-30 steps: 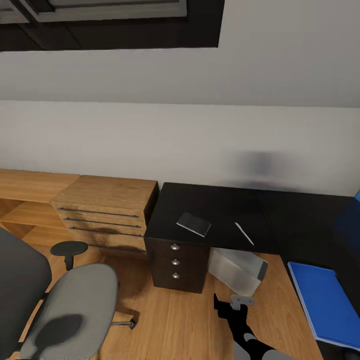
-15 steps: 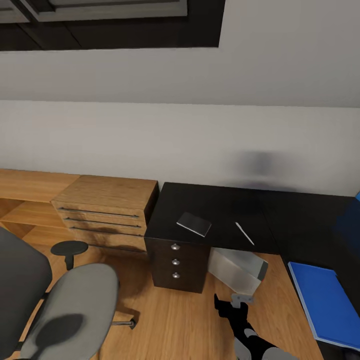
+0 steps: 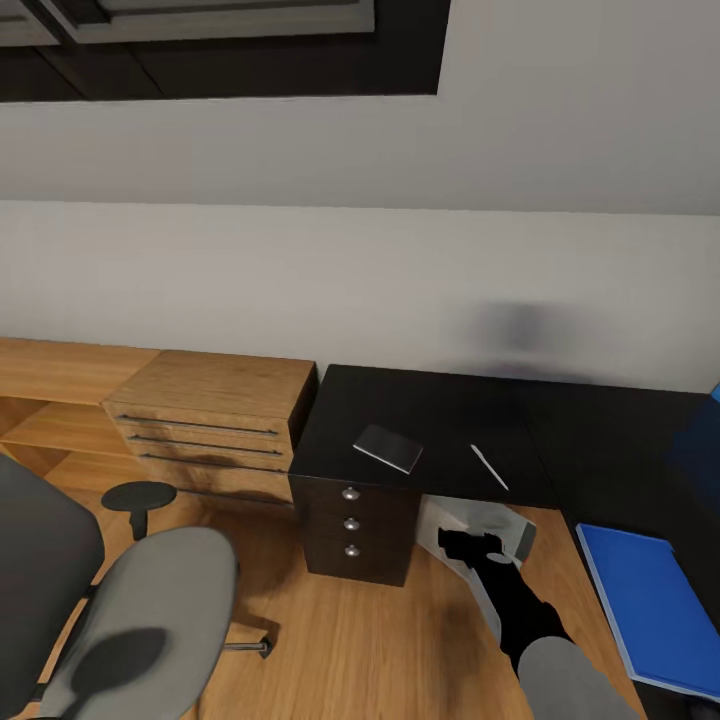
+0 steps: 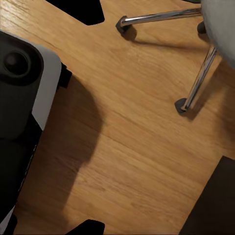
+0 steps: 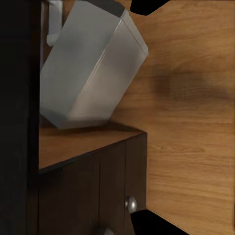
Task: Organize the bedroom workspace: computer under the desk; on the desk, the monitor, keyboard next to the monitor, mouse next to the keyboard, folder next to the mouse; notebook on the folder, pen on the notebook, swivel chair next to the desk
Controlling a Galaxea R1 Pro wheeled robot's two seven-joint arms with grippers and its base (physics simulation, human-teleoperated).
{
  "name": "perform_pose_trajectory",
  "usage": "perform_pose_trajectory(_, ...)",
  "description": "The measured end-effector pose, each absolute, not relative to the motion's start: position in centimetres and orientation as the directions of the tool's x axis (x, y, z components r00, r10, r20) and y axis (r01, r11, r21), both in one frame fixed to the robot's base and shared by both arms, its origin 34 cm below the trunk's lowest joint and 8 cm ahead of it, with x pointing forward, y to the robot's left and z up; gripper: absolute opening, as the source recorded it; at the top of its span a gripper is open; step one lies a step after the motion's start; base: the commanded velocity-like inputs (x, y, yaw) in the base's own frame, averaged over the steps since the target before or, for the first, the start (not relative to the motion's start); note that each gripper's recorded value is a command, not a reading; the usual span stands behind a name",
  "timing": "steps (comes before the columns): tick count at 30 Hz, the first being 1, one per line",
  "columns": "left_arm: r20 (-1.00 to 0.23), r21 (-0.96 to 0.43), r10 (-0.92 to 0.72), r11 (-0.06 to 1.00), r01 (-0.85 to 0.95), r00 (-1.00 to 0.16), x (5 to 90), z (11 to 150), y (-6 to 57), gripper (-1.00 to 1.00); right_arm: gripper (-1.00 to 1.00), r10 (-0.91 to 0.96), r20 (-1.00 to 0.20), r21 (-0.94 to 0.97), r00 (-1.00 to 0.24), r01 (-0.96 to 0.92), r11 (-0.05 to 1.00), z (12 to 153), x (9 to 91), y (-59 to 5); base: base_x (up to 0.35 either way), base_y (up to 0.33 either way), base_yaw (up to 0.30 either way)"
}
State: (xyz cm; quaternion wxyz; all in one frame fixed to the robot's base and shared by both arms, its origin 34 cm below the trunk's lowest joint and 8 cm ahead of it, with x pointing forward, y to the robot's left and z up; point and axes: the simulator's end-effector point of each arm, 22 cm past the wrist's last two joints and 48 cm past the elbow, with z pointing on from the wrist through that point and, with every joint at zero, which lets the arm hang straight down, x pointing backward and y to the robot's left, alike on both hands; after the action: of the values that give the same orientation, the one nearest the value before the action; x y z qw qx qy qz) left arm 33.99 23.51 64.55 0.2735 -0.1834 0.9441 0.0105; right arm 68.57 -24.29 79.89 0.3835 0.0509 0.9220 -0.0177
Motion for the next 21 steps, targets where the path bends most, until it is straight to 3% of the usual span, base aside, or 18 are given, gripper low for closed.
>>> perform_pose_trajectory(9,-0.435,-0.091,-0.363,0.928,-0.360,-0.824,38.1,65.6,21.1,1.00,1.00,0.017,-0.722,-0.015,-0.691,0.040,0.999,81.0,69.5,-22.4,0.000,0.000,0.000)
perform_pose_trajectory(21,-0.511,-0.076,-0.353,0.927,-0.368,-0.784,40.5,66.8,24.0,1.00,1.00,0.030,-0.798,-0.003,-0.601,0.054,0.999,82.9,71.1,-22.4,0.000,0.000,0.000)
